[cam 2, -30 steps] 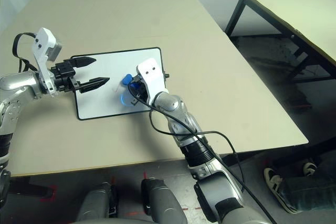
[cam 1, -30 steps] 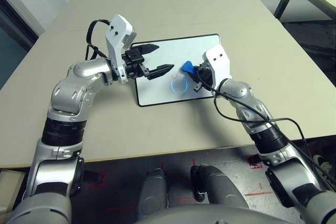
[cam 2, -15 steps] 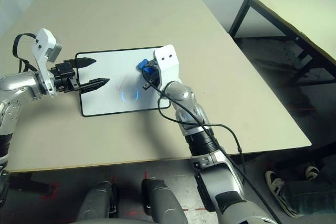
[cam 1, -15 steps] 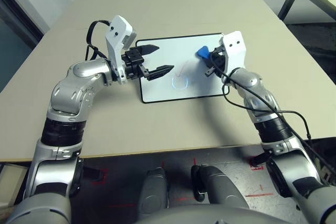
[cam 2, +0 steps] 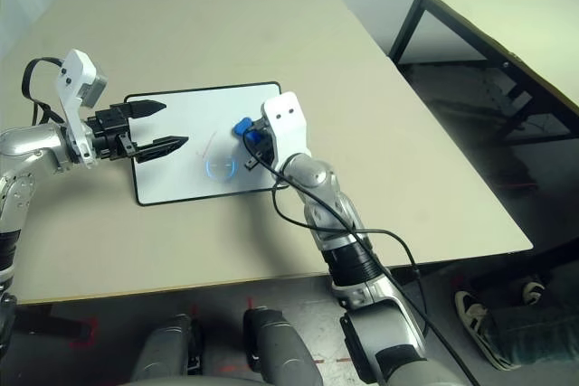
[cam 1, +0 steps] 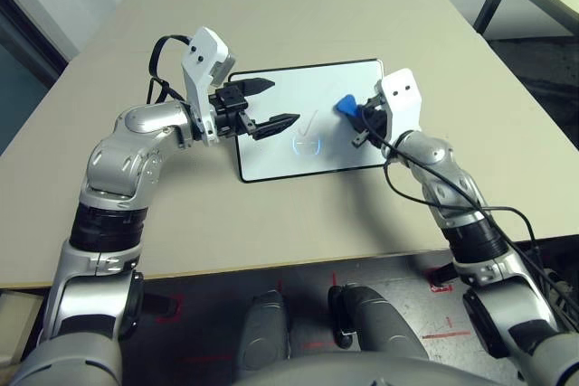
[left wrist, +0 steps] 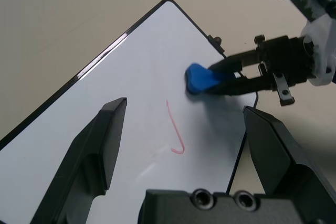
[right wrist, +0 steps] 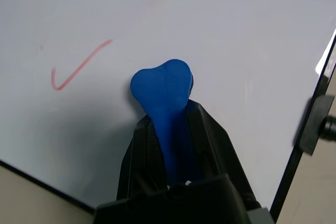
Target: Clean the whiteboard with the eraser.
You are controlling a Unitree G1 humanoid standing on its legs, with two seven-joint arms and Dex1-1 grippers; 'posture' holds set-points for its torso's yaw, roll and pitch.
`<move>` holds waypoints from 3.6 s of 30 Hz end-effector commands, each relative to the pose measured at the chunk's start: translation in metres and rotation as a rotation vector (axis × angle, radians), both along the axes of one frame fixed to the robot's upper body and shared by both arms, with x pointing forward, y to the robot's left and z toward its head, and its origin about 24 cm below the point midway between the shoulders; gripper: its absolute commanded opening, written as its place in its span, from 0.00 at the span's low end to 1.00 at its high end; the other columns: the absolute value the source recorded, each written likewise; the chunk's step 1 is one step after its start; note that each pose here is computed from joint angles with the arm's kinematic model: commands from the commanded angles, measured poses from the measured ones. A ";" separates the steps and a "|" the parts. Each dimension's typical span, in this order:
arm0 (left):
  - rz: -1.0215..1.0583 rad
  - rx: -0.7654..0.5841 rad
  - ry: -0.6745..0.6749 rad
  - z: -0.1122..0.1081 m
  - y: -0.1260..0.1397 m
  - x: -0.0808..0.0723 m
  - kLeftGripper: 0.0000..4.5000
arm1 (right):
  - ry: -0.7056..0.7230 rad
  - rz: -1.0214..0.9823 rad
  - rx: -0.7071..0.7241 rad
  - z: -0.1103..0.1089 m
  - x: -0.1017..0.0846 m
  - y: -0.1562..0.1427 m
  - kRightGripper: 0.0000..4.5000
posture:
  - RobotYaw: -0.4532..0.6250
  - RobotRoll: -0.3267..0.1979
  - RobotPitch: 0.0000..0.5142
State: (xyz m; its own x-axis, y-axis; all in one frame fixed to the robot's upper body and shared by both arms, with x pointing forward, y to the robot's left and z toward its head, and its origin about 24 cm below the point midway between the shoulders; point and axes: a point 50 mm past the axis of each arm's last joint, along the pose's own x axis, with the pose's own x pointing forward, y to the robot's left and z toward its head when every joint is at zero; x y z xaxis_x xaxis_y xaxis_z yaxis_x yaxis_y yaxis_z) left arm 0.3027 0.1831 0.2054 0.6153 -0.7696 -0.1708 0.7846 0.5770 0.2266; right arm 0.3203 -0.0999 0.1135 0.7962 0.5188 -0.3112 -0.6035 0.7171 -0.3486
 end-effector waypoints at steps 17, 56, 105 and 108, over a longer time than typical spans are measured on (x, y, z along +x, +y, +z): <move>-0.014 0.042 0.029 -0.004 -0.001 0.000 1.00 | 0.068 0.010 0.021 0.000 0.012 0.018 0.18 | 0.48 0.62 0.24; 0.026 0.128 0.114 -0.007 0.017 -0.023 1.00 | 0.110 0.193 -0.171 -0.024 0.000 0.055 0.18 | 0.51 0.62 0.30; 0.012 0.132 0.144 -0.013 0.020 -0.023 1.00 | 0.008 0.152 -0.265 0.008 0.009 0.043 0.17 | 0.51 0.62 0.33; 0.008 0.129 0.145 -0.013 0.019 -0.023 1.00 | -0.066 0.117 -0.227 0.025 0.016 0.042 0.17 | 0.50 0.62 0.34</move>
State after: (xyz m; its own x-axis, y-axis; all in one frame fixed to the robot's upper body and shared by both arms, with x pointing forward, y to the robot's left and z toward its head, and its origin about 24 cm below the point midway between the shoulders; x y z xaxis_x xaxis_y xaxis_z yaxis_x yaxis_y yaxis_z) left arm 0.2802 0.2005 0.1976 0.5884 -0.7361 -0.3347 0.8074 0.5571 0.1942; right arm 0.3253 -0.0390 0.1454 0.6921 0.6239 -0.3629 -0.7026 0.4674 -0.5365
